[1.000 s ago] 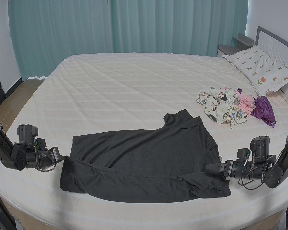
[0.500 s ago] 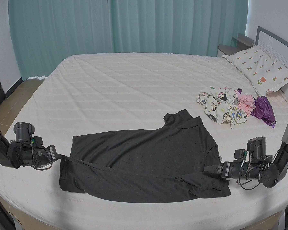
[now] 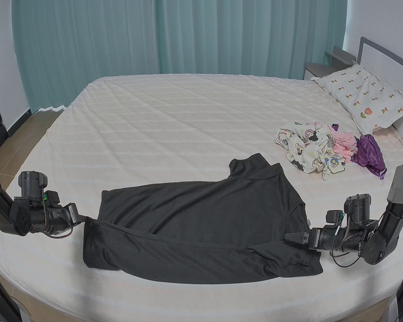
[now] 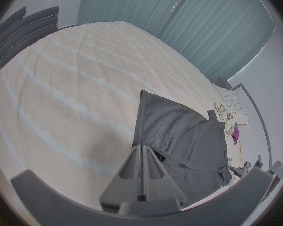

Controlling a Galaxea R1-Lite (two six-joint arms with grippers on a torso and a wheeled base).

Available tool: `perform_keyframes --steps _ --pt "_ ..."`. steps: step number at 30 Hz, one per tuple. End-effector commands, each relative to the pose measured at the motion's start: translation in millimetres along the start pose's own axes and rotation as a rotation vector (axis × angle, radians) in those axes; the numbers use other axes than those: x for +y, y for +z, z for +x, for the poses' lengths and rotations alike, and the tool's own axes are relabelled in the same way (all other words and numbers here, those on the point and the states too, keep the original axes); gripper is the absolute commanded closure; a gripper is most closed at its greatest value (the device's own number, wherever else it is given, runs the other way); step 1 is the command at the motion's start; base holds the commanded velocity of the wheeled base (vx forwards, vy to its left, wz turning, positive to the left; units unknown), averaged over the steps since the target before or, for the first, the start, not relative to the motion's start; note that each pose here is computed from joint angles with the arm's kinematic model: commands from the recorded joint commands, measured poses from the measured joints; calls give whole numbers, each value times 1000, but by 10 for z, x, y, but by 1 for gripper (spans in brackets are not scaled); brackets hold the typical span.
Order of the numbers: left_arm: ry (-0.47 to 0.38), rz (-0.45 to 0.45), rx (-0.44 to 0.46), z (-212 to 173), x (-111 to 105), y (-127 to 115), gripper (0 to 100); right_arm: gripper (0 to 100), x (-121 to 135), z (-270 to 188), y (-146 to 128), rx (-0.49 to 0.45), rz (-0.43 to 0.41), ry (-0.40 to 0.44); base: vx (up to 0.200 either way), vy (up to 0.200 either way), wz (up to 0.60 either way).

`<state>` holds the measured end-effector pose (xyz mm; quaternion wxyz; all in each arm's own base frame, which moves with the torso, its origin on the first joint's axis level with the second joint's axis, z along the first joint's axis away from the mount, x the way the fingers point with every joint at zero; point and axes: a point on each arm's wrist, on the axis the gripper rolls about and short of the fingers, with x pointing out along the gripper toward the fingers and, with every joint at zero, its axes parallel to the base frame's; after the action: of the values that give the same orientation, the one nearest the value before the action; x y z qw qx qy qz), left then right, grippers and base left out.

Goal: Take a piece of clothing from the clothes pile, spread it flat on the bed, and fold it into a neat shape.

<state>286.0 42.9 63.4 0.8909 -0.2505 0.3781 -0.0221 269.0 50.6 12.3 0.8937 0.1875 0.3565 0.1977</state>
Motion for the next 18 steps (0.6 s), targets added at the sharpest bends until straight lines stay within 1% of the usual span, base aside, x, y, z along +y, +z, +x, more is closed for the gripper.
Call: perform_keyframes --steps 1,3,6,9,12,14,15,18 --pt "1 0 2 -2 4 -8 100 0 -56 31 -25 -13 8 -4 0 0 0" --pt "2 0 3 2 6 -10 100 0 -80 21 -25 -19 11 -10 0 0 0" --pt "1 -1 2 2 4 -6 100 0 -94 23 -84 5 18 -10 0 0 0" --pt "2 -2 3 2 6 -10 100 0 -103 32 -158 41 25 4 0 0 0" --pt "2 -2 5 5 8 -12 100 0 -94 29 -154 41 26 13 0 0 0" --pt "2 -2 3 2 6 -10 100 0 -75 13 -147 44 23 36 0 0 0" --pt "2 -2 3 2 6 -10 100 100 -71 10 -145 46 22 47 0 0 0" --pt "2 -2 3 2 6 -10 100 100 -72 11 -139 44 30 53 0 0 0"
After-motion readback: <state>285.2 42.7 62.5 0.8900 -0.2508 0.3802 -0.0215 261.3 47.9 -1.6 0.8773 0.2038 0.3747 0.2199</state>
